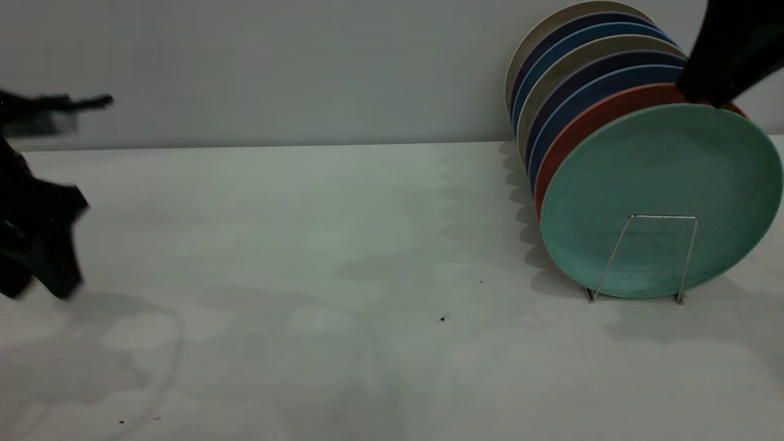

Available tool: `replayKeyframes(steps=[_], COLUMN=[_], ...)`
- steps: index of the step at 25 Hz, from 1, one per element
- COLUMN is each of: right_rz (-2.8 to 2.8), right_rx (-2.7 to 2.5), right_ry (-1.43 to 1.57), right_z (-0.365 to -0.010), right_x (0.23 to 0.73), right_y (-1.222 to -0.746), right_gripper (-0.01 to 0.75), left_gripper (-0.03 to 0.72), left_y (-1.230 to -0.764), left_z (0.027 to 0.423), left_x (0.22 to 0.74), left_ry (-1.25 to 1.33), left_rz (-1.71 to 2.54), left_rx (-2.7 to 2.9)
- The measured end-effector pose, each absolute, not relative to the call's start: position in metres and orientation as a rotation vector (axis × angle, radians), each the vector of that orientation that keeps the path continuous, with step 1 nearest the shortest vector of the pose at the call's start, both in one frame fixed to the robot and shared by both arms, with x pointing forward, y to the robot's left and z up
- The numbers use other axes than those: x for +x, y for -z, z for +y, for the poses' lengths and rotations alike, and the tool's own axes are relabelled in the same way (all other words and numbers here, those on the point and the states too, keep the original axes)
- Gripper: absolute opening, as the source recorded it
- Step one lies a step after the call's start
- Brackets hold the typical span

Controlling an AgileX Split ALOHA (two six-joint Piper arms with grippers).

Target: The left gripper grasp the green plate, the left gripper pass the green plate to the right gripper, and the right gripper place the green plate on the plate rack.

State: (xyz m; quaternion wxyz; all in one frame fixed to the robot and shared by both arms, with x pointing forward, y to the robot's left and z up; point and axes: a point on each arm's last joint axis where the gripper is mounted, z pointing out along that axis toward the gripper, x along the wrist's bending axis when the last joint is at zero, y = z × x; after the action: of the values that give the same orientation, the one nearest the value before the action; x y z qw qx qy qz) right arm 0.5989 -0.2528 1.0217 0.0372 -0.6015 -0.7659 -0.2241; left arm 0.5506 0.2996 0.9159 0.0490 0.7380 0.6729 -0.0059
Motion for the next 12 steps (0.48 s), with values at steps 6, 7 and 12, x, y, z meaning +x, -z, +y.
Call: replayKeyframes(steps=[6, 7, 12], right_rz=[-2.295, -2.298, -2.343], right_rx=[-2.024, -2.051, -2.173], right_ry=[0.319, 0.252, 0.245], right_z=[-0.270, -0.274, -0.283], right_x=[0.585, 0.581, 0.563], right_y=[-1.019, -1.021, -1.055], right_gripper=[0.237, 0.237, 0.237], left_gripper=[0.482, 0.482, 0.482], left_y=[-0.976, -0.986, -1.023], left_z=[0.315, 0.315, 0.311], left_x=[0.542, 0.537, 0.509], left_ry=[-0.279, -0.302, -0.301], left_rz=[2.156, 2.156, 2.103], left_rx=[2.202, 2.187, 2.171])
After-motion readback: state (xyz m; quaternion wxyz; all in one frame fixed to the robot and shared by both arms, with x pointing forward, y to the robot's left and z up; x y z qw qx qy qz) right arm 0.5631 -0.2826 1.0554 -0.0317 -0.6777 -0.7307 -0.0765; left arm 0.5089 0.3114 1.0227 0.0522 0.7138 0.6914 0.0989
